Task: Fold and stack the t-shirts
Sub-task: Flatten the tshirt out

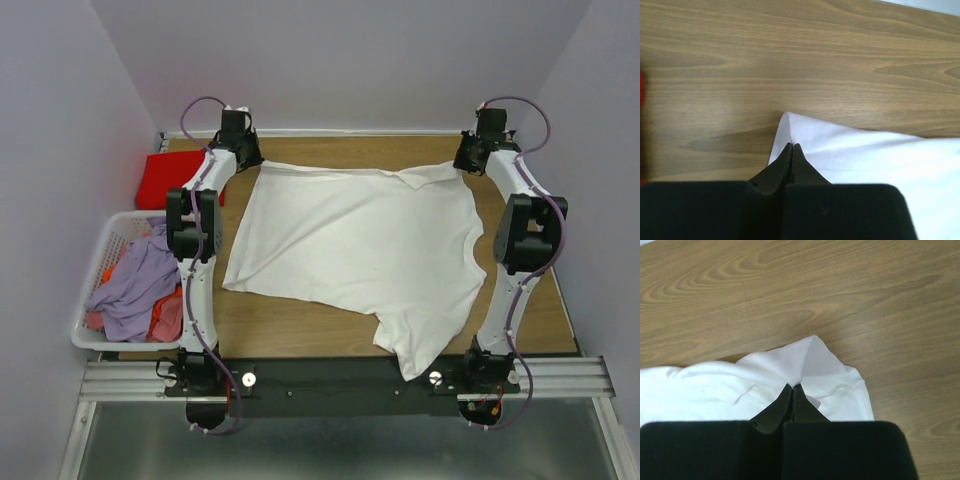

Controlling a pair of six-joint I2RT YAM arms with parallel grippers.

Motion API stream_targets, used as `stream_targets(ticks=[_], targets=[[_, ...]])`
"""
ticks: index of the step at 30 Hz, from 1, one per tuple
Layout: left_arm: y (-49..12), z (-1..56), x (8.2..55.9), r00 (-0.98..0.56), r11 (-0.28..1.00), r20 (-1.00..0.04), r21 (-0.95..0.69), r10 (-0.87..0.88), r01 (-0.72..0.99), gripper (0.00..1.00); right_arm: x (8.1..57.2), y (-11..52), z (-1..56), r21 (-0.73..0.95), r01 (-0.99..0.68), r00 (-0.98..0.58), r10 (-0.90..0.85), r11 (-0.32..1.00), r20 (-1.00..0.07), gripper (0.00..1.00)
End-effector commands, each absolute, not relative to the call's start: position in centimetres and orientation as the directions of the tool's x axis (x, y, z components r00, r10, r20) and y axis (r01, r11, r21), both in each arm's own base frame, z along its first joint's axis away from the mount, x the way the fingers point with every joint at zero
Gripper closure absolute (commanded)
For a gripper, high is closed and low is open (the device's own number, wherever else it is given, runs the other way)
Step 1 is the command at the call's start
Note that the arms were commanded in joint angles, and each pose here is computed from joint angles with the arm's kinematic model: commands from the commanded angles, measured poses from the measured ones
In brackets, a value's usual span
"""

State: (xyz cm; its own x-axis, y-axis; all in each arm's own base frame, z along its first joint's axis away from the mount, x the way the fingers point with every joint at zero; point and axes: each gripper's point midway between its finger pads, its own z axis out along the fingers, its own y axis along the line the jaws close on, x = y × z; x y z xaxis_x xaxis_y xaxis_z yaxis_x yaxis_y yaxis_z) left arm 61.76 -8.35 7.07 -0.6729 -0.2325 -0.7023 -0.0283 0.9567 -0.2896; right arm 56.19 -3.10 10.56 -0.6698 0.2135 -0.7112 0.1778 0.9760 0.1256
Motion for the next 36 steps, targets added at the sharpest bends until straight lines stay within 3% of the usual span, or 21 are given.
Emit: stream_targets(ticks=[1,18,28,36], targets=[[-7.8,9.0,61.8,-0.671,0.941,-0.698,-0.337,-0.250,0.000,1.00,56.6,-2.7,13.8,0.206,0.163,-0.616,0.262,0.965,-0.742,1.00],[-6.8,14.5,58.4,-0.661,0.952,-0.712,-0.304,-0.239,-0.017,1.00,49.8,-1.0,17.2,0.371,0.188,-0.632,0.401,0.910,-0.663,1.00],[-5.3,14.1,56.0,-0.681,0.963,-0.691,-0.259,-0.241,-0.078,1.00,46.7,-0.5,17.1,0.393,0.233,-0.659,0.442,0.889,-0.608,1.00],[-6.6,13.2,59.0,-0.669,0.947,-0.696,-0.319,-0.261,-0.038,1.00,50.2,-0.4,17.9,0.424,0.212,-0.642,0.453,0.880,-0.619,0.99]])
